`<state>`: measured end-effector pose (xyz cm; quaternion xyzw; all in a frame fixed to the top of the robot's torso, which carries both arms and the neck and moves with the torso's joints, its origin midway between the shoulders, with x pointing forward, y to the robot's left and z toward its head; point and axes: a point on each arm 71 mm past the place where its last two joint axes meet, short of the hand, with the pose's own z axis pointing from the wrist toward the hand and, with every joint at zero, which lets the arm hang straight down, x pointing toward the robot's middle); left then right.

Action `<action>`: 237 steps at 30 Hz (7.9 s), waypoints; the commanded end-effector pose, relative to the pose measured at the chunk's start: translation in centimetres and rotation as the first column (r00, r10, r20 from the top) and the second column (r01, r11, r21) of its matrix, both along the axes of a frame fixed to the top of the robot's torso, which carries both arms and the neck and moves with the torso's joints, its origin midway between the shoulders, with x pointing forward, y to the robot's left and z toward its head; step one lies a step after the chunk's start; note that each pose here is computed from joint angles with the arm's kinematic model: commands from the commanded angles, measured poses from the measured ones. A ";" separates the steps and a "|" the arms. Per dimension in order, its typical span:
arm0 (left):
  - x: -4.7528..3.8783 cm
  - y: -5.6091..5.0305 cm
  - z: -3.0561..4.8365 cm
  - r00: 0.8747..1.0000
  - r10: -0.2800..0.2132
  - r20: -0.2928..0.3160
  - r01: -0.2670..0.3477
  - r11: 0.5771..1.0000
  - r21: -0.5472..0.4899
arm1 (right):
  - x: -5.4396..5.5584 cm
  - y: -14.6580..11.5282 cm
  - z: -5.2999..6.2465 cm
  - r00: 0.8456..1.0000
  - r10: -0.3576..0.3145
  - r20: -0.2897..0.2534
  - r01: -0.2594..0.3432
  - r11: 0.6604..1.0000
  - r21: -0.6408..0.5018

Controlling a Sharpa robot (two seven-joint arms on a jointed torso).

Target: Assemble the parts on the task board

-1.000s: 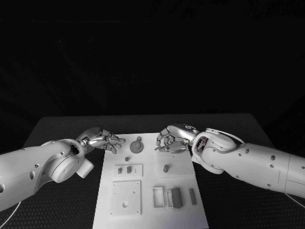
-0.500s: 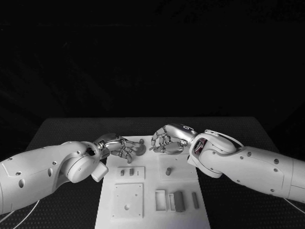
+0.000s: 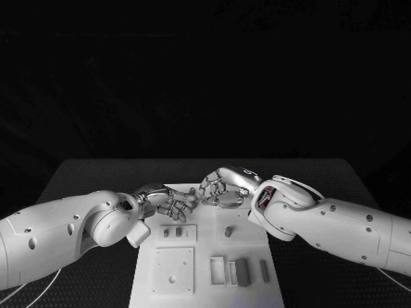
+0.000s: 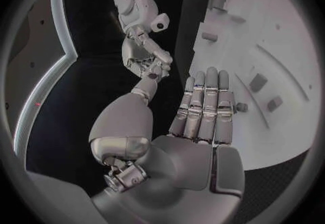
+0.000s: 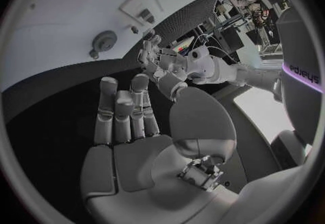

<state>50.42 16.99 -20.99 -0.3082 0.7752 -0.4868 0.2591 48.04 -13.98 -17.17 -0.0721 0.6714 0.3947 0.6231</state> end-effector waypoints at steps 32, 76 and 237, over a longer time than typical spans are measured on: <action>-0.49 -0.5 0.25 0.993 -0.081 -0.090 0.068 0.987 -0.144 | -0.3 0.6 0.1 0.999 0.030 -0.024 -0.029 0.999 0.015; -0.68 -0.8 0.21 0.990 -0.106 -0.090 0.093 0.987 -0.131 | -0.4 1.0 0.1 0.998 0.047 -0.030 -0.047 0.999 0.012; -1.23 -1.1 0.46 0.988 -0.146 -0.045 0.140 0.983 -0.123 | 0.8 -1.4 -2.9 0.788 0.274 -0.552 0.008 0.891 0.455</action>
